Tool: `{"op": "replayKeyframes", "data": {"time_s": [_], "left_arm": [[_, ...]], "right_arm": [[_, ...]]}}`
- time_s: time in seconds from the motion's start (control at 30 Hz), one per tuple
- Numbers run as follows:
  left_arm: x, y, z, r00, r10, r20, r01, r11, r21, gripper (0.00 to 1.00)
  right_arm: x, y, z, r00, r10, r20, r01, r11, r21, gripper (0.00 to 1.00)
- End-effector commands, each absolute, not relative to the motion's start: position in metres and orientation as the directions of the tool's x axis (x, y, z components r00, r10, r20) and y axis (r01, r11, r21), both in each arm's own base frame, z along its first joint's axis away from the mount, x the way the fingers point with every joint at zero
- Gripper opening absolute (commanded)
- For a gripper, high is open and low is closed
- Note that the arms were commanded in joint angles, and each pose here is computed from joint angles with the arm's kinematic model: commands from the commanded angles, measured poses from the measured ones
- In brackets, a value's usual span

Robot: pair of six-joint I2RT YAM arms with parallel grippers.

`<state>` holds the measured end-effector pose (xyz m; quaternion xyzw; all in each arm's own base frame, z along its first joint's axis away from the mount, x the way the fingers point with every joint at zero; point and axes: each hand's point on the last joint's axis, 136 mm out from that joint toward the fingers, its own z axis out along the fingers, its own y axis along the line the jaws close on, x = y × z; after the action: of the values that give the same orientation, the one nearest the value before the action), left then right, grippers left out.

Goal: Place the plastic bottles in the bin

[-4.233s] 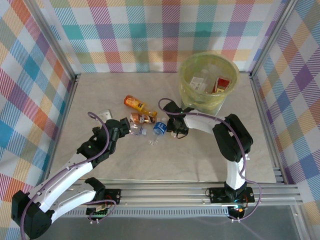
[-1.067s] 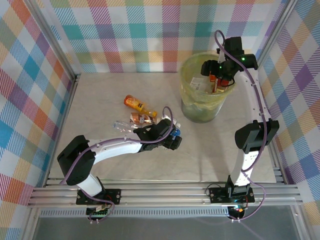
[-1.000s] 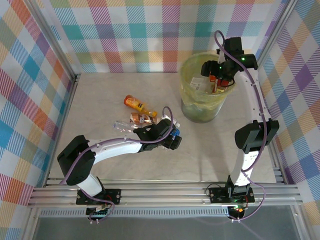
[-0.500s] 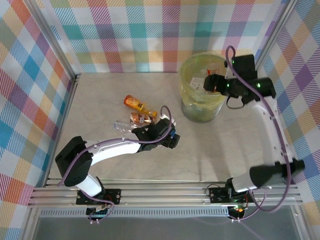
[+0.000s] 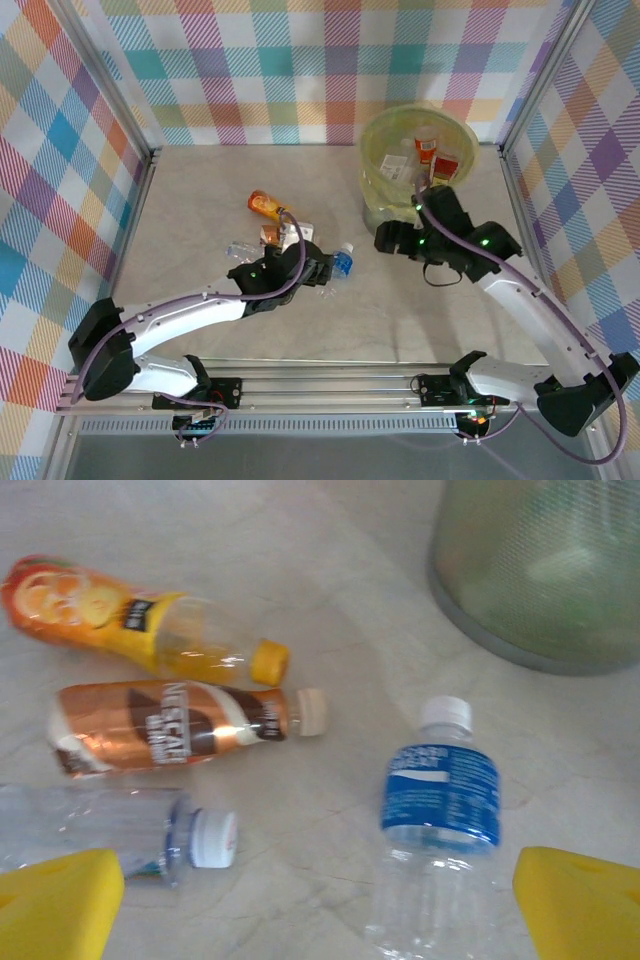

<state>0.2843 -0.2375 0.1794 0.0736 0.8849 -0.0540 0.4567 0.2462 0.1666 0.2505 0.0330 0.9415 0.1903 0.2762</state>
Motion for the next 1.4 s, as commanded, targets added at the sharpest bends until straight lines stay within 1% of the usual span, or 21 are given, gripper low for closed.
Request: {"op": "replayKeyframes", "data": {"time_s": [0.0, 0.13, 0.3, 0.33, 0.37, 0.6, 0.8, 1.03, 1.37], "left_arm": [[0.287, -0.195, 0.176, -0.570, -0.021, -0.821, 0.008, 0.999, -0.031, 1.00], [0.288, -0.168, 0.169, -0.583, -0.108, -0.805, -0.092, 0.994, -0.067, 1.00], [0.287, -0.150, 0.169, -0.566, -0.174, -0.806, -0.162, 0.982, -0.099, 1.00], [0.288, -0.147, 0.168, -0.564, -0.187, -0.805, -0.173, 0.979, -0.106, 1.00], [0.288, -0.144, 0.167, -0.564, -0.200, -0.801, -0.187, 0.976, -0.111, 1.00], [0.289, -0.123, 0.152, -0.579, -0.293, -0.761, -0.283, 0.947, -0.150, 1.00], [0.289, -0.116, 0.149, -0.581, -0.315, -0.750, -0.304, 0.939, -0.160, 1.00], [0.287, -0.110, 0.147, -0.575, -0.329, -0.749, -0.320, 0.933, -0.164, 1.00], [0.286, -0.109, 0.144, -0.581, -0.336, -0.741, -0.322, 0.931, -0.170, 1.00]], "right_arm": [[0.247, 0.181, 0.241, -0.834, 0.246, -0.495, 0.015, 0.905, 0.425, 0.85], [0.243, 0.200, 0.215, -0.862, 0.235, -0.450, 0.026, 0.905, 0.424, 0.86], [0.241, 0.222, 0.182, -0.901, 0.195, -0.388, 0.038, 0.926, 0.375, 0.88], [0.240, 0.226, 0.177, -0.907, 0.188, -0.376, 0.038, 0.928, 0.371, 0.95], [0.240, 0.230, 0.171, -0.914, 0.182, -0.363, 0.038, 0.929, 0.368, 1.00], [0.248, 0.250, 0.134, -0.948, 0.145, -0.284, 0.049, 0.946, 0.320, 1.00], [0.256, 0.259, 0.103, -0.963, 0.138, -0.231, 0.077, 0.963, 0.257, 1.00], [0.270, 0.267, 0.073, -0.965, 0.141, -0.219, 0.095, 0.973, 0.209, 1.00], [0.295, 0.281, 0.045, -0.970, 0.139, -0.198, 0.097, 0.974, 0.206, 1.00]]}}
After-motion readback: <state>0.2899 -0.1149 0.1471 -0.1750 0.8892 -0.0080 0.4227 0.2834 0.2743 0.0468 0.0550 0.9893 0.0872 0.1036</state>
